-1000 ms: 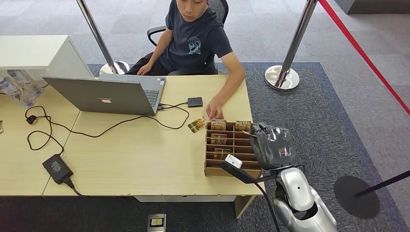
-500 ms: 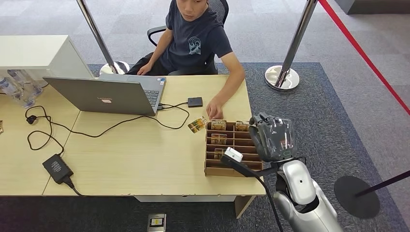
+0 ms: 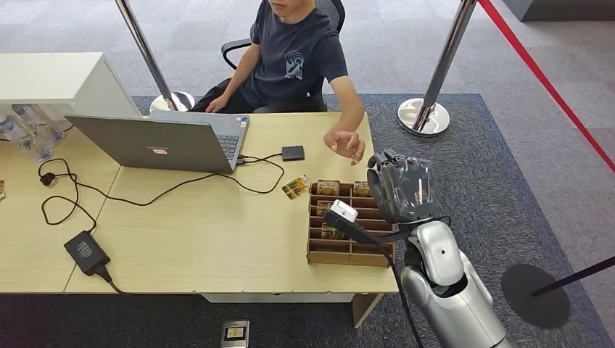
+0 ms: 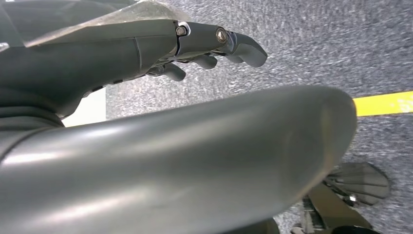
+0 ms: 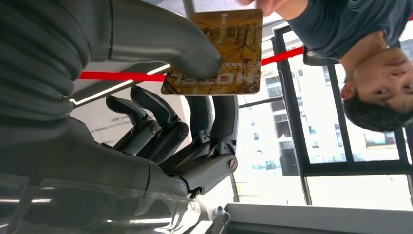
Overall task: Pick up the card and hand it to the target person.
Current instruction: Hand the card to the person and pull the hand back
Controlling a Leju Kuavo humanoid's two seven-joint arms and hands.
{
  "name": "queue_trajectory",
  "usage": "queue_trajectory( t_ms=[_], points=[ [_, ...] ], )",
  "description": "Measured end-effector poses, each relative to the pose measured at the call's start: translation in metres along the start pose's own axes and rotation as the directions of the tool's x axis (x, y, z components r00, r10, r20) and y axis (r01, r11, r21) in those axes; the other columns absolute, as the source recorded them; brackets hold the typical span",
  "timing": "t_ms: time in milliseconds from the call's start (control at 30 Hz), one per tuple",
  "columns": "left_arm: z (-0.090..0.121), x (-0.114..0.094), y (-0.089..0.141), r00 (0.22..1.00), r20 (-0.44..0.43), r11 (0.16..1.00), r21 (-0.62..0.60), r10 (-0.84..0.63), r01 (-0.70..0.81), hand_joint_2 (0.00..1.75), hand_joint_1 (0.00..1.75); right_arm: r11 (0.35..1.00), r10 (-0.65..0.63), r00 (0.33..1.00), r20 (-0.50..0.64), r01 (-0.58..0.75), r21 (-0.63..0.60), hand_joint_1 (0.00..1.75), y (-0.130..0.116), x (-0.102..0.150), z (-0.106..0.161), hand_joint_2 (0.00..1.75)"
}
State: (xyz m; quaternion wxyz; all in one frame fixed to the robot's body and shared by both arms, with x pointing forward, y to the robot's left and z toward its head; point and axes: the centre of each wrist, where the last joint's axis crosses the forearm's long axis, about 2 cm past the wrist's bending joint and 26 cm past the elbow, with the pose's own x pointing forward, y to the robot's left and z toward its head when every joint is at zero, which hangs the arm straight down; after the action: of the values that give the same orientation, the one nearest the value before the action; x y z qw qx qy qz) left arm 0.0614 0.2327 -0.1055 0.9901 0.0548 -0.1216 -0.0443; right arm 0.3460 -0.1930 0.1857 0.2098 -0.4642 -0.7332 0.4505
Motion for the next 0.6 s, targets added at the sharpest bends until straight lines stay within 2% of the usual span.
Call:
queue_trajectory(
  t_ms=[167, 600],
  points=[
    [0.0003, 0.0002, -0.0012, 1.0, -0.007, 1.0, 0.002, -0.004, 0.004, 0.0, 0.0, 1.0, -0.022, 1.0, -0.005, 0.022, -0.003, 1.75, 0.0045, 0.0037, -0.0104, 1.75],
    [0.0002, -0.002, -0.0001, 1.0, -0.022, 1.0, 0.0, -0.008, 0.008, 0.0, 0.0, 0.999, -0.036, 0.999, -0.021, 0.036, 0.015, 1.75, 0.0103, 0.0059, -0.0096, 1.75]
  ],
)
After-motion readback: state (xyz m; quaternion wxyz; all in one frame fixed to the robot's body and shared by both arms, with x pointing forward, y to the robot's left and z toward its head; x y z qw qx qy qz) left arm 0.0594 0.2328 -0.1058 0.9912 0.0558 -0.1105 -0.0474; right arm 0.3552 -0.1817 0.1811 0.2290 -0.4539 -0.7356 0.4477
